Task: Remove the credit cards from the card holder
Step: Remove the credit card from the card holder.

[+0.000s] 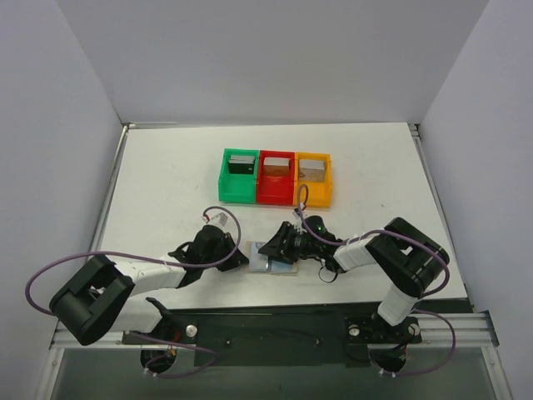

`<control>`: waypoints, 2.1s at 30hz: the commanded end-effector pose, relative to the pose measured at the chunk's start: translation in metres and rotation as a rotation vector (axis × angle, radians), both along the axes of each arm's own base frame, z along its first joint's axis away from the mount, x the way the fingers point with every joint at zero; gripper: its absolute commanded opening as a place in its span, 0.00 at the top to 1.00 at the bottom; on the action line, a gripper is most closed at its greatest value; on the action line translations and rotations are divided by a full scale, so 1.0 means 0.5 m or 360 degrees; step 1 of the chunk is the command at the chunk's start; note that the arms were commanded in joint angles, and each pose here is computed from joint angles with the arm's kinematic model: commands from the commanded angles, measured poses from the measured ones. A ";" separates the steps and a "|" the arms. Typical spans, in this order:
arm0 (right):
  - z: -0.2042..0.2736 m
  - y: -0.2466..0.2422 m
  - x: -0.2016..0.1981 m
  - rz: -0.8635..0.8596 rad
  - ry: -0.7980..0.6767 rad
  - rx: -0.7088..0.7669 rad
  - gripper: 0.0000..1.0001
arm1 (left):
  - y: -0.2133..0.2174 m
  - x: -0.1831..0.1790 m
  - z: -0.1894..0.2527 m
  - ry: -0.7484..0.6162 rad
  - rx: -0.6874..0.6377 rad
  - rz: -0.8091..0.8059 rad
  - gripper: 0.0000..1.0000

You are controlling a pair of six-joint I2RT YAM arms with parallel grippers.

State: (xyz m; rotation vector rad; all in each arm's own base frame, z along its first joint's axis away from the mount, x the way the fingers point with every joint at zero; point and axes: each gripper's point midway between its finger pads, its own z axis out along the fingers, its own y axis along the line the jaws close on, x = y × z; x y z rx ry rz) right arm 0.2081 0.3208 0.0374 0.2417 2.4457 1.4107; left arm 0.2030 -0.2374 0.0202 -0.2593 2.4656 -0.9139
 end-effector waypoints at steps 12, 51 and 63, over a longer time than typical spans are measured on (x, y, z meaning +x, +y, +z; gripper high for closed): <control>0.037 0.037 0.007 0.0085 -0.0080 0.0115 0.63 | -0.058 -0.010 0.019 -0.0025 -0.0054 -0.0123 1.00; 0.046 -0.004 0.010 0.0051 -0.0094 0.0132 0.70 | -0.020 -0.006 0.016 -0.0033 0.0037 -0.0067 1.00; 0.042 -0.018 0.009 0.0039 -0.0094 0.0106 0.71 | -0.010 -0.006 0.014 -0.0033 0.0047 -0.0058 1.00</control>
